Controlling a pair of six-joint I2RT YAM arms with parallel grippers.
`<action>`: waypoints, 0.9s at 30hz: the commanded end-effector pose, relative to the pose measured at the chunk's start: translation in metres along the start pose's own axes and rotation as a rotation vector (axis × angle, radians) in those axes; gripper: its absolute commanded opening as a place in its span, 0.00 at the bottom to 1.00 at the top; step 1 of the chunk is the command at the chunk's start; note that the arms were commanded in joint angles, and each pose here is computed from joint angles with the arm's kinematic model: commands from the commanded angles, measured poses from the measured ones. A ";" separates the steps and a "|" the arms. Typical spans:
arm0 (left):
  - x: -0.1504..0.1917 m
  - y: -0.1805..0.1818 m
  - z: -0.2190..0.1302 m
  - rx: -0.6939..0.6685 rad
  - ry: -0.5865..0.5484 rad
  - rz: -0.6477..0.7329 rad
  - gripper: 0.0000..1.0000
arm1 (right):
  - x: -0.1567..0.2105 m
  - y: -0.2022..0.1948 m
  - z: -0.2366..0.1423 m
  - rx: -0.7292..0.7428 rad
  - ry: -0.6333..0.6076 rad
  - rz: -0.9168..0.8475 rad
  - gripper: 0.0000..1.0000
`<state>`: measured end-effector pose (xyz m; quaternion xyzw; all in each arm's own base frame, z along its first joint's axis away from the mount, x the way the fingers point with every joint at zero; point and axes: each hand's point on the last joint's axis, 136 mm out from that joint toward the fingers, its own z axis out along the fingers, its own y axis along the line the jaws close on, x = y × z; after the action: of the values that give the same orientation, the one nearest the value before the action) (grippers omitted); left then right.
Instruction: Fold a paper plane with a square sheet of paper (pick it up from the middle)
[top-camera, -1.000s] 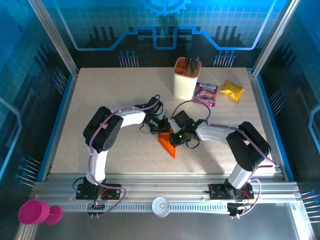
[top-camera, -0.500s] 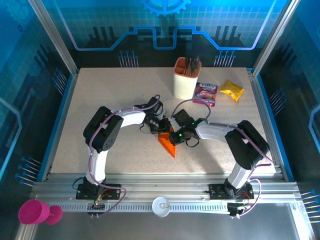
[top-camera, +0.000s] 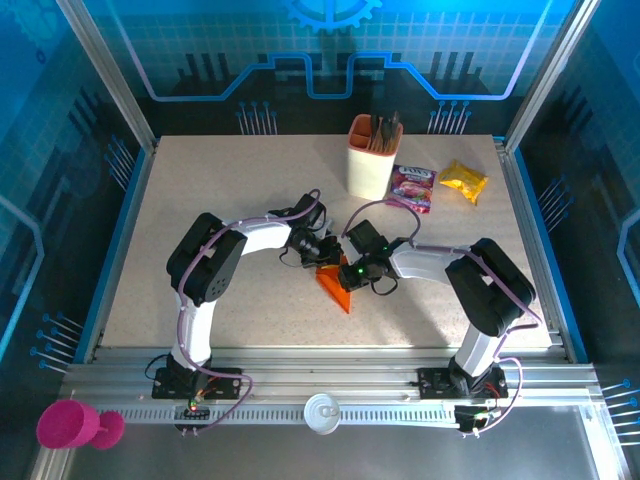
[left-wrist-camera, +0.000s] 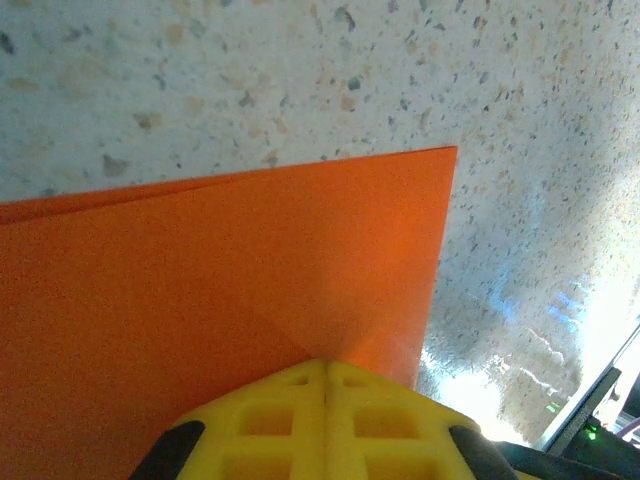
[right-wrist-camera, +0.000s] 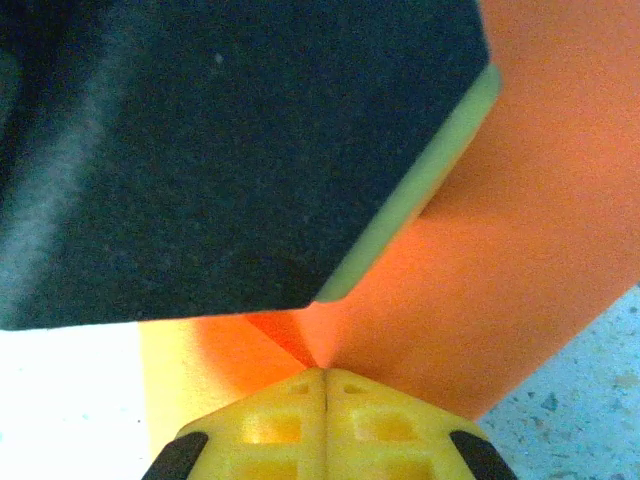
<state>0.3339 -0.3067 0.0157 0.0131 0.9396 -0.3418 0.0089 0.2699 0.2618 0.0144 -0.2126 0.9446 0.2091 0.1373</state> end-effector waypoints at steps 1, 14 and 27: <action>0.011 0.014 0.009 -0.030 0.036 -0.021 0.00 | 0.020 -0.013 0.009 0.026 0.049 0.034 0.00; -0.034 -0.025 -0.064 0.040 -0.251 -0.015 0.09 | 0.039 -0.021 0.016 0.039 0.084 0.053 0.00; 0.023 -0.014 -0.081 0.034 -0.274 0.055 0.08 | 0.043 -0.023 0.018 0.044 0.095 0.056 0.00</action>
<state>0.3189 -0.2659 0.0810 -0.0214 0.9223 -0.3632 0.1301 0.2718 0.2660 0.0127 -0.2092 0.9373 0.2293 0.1583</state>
